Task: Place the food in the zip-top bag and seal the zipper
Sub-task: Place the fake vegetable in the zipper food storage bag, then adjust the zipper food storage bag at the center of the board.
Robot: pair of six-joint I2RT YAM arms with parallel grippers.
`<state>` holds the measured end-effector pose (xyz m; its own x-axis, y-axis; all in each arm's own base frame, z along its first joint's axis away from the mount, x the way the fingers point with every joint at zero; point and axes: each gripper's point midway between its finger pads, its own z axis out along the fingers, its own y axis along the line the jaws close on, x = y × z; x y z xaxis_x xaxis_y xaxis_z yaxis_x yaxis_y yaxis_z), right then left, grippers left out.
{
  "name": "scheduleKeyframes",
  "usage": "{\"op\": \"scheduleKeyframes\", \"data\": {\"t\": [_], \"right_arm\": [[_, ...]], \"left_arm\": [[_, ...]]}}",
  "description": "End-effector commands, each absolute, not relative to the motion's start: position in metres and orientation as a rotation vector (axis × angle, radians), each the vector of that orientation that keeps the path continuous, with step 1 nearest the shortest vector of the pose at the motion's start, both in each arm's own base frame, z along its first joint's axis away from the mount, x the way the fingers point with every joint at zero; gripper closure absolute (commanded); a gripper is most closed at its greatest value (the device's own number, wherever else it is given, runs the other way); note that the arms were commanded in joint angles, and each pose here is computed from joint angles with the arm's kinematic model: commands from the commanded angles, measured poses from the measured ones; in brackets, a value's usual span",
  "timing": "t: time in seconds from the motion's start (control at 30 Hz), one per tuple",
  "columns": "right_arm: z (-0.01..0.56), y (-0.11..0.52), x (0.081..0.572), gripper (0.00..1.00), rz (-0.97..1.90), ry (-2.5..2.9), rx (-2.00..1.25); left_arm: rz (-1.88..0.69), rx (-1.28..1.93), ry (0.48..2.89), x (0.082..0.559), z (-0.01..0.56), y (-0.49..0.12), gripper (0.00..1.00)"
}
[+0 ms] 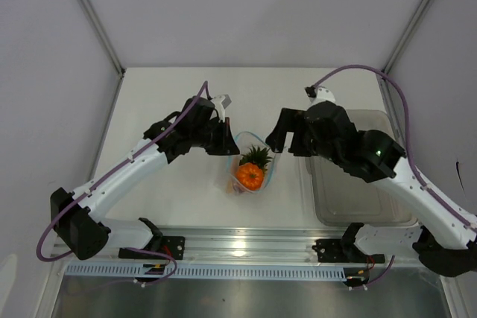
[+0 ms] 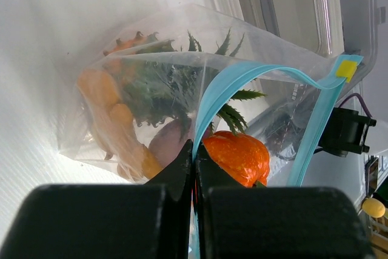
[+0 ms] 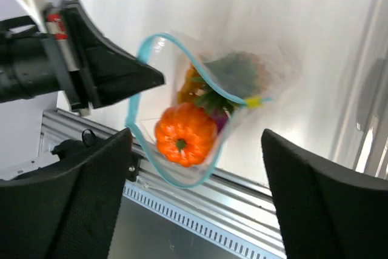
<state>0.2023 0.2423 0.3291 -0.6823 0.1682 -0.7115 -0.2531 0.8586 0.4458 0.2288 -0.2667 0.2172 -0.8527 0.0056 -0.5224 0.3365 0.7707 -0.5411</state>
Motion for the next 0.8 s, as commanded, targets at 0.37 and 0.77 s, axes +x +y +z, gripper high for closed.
{"op": "scheduleKeyframes", "data": {"t": [0.37, 0.77], "right_arm": [[0.236, 0.258, 0.178, 0.6, 0.741, 2.479, 0.067], [0.203, 0.282, 0.199, 1.0, 0.715, 2.505, 0.01]], "left_arm": [[-0.959, 0.283, 2.381, 0.229, 0.247, -0.275, 0.99], [-0.959, 0.305, 2.386, 0.226, 0.241, -0.274, 0.99]]}}
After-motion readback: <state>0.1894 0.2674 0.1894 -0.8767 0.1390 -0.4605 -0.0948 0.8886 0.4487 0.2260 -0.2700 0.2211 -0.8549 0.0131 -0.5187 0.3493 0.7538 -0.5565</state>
